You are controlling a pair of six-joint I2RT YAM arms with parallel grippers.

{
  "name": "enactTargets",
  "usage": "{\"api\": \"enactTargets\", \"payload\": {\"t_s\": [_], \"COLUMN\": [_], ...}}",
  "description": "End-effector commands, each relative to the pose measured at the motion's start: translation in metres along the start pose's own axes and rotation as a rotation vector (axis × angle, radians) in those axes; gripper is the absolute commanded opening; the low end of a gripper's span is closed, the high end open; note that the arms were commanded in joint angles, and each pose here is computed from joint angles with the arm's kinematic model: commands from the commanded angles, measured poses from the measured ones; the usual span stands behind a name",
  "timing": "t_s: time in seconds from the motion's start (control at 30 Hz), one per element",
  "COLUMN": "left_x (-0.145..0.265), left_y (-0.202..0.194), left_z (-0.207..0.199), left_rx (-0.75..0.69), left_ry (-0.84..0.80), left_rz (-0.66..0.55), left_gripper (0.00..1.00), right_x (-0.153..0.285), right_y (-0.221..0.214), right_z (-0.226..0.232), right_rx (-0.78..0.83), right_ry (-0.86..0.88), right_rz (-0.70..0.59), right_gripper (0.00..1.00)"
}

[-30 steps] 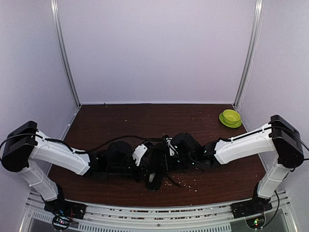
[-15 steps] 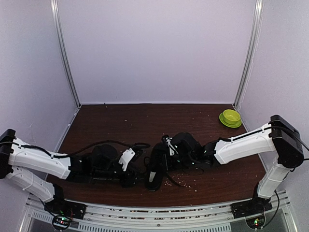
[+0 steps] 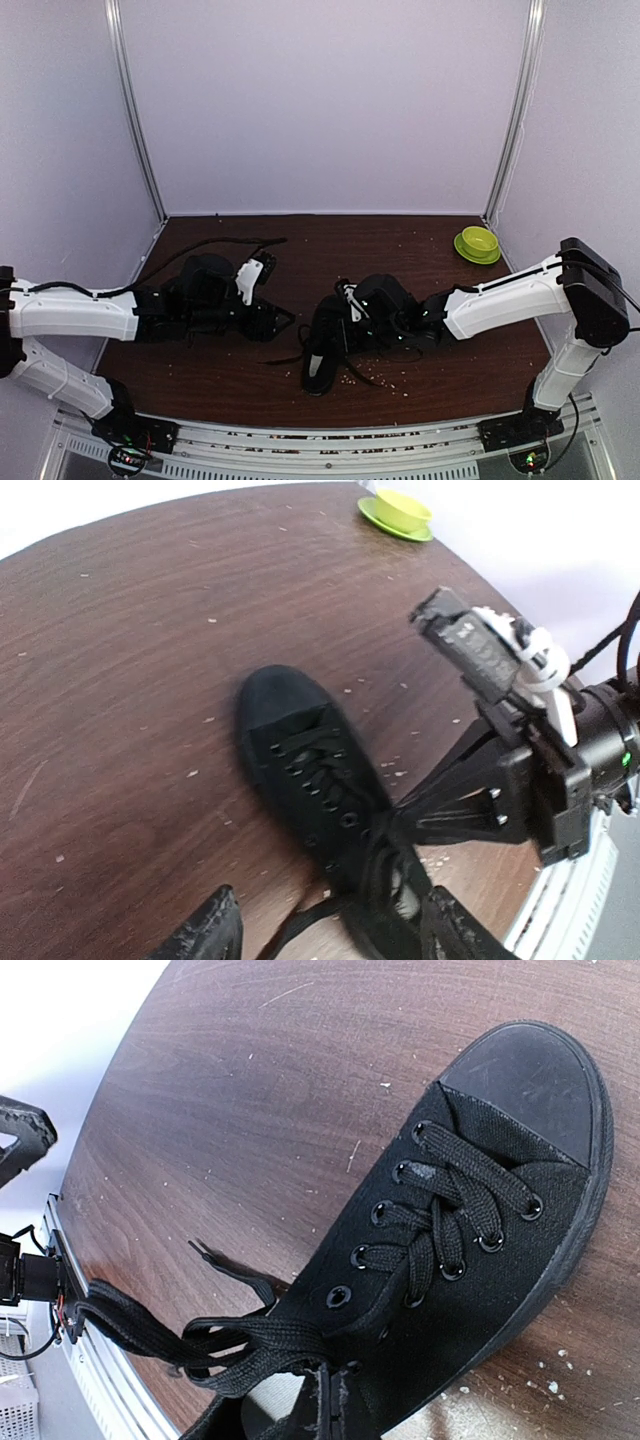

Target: Tie the shoes

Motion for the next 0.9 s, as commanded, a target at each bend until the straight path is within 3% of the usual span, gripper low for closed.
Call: {"api": "enactTargets", "payload": {"t_s": [0.0, 0.2, 0.3, 0.37, 0.47, 0.57, 0.87], "left_x": [-0.018, -0.038, -0.043, -0.044, -0.045, -0.046, -0.043], "left_y": [0.006, 0.006, 0.004, 0.003, 0.0, 0.0, 0.022], "left_z": [-0.016, -0.022, -0.022, -0.023, -0.023, -0.022, -0.036], "left_rx": [-0.004, -0.004, 0.002, 0.009, 0.015, 0.016, -0.001], "left_ry": [-0.094, -0.122, -0.137, -0.152, -0.164, -0.151, -0.194], "left_rz": [0.077, 0.132, 0.149, 0.157, 0.169, 0.173, 0.088], "left_gripper": [0.64, 0.63, 0.55, 0.44, 0.17, 0.0, 0.0], "right_x": [0.001, 0.002, 0.003, 0.003, 0.002, 0.003, 0.003], "right_y": [-0.003, -0.002, -0.001, 0.0, 0.0, 0.001, 0.0], "right_z": [-0.001, -0.001, -0.001, 0.0, 0.0, 0.0, -0.002], "right_rx": [0.006, 0.005, 0.008, 0.011, 0.011, 0.008, 0.0], "right_ry": [0.0, 0.003, 0.002, 0.002, 0.003, 0.003, -0.008], "right_rz": [-0.003, -0.007, -0.009, -0.009, -0.008, -0.012, -0.011], "right_gripper": [0.0, 0.0, 0.0, 0.0, 0.0, 0.0, 0.0]}}
Point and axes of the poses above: each gripper's point midway between its finger pads, its own x axis back along the fingers, its own z axis along the line the jaws close on, y = z × x, the point moved 9 cm from there along x, back along the fingers, and after that the axes turned 15 degrees about x, right-handed, at the moved point
